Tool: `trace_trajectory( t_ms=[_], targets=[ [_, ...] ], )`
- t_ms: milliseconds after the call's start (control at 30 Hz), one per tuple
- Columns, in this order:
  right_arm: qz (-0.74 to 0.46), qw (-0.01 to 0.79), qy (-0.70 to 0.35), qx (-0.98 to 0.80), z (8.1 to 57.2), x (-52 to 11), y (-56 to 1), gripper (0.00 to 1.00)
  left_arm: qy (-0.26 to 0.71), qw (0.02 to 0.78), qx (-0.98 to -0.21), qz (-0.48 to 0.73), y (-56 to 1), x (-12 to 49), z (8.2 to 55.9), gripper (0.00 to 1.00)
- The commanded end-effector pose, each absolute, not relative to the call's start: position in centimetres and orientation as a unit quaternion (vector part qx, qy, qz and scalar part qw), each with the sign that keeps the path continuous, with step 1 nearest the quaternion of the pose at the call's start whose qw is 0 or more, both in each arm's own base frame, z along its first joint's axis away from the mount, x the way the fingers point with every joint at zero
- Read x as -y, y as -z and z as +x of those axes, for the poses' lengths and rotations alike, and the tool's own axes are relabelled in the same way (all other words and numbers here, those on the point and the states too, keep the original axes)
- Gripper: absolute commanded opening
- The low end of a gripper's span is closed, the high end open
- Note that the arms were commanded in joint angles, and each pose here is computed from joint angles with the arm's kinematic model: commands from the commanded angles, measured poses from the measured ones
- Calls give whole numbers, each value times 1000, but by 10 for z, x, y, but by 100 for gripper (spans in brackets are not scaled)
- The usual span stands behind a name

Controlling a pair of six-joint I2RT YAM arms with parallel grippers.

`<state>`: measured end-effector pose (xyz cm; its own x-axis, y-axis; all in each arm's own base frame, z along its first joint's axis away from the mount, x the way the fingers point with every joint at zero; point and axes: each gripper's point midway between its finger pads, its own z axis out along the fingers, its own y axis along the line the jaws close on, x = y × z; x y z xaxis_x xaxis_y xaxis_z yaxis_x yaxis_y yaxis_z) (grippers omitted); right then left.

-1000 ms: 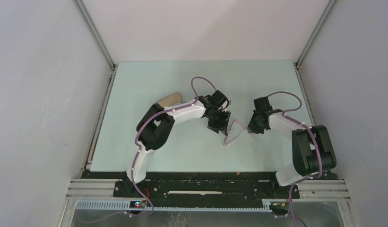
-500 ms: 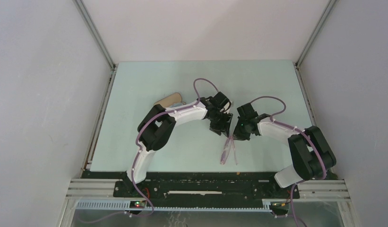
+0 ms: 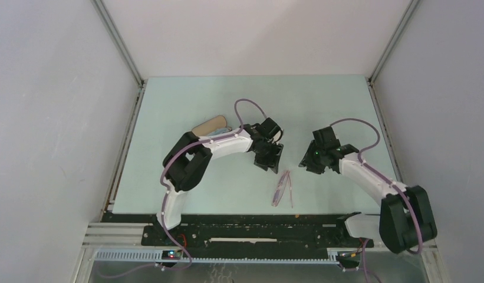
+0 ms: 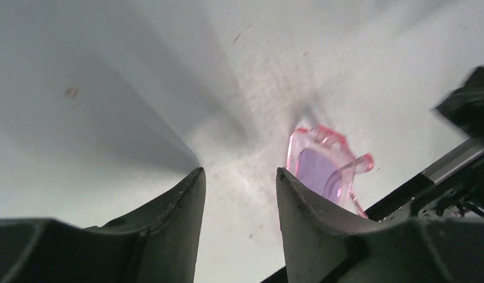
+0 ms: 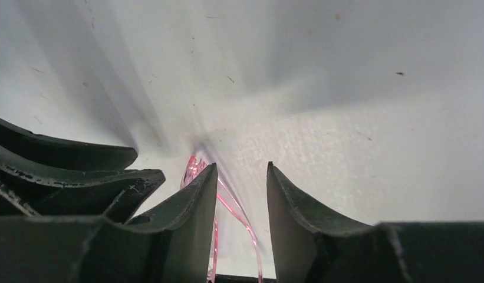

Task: Organize the sunglasses

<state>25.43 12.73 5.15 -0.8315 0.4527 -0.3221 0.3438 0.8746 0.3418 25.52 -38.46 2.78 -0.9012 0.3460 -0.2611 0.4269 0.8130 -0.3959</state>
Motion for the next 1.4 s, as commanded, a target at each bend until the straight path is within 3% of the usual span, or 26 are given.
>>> trace_trajectory(
  t_ms=[0, 33, 100, 400, 467, 500, 733, 867, 1000, 1367],
  targets=[
    [218, 218, -130, -942, 241, -114, -63, 46, 221, 130, -949, 181, -69, 360, 264, 53],
    [219, 216, -153, -939, 237, -121, -67, 47, 232, 143, -945, 181, -85, 358, 263, 53],
    [215, 215, -191, -933, 228, -137, -71, 59, 243, 171, -938, 180, -110, 351, 262, 54],
    [165, 215, -207, -940, 211, -176, -65, 68, 243, 221, -936, 130, -151, 287, 258, 58],
    [159, 207, -208, -943, 209, -183, -60, 88, 241, 233, -936, 111, -157, 270, 258, 58],
    [159, 205, -206, -943, 208, -185, -58, 90, 242, 241, -934, 104, -161, 263, 258, 58],
    [161, 199, -171, -951, 205, -194, -40, 94, 236, 285, -927, 62, -182, 220, 256, 59],
    [146, 202, -109, -962, 204, -194, -29, 87, 229, 293, -927, 44, -182, 203, 254, 60],
    [128, 198, -75, -969, 200, -198, -22, 74, 225, 293, -929, 20, -179, 188, 257, 60],
    [121, 200, -96, -967, 203, -217, -32, 42, 227, 319, -920, -14, -201, 161, 275, 59]
  ],
)
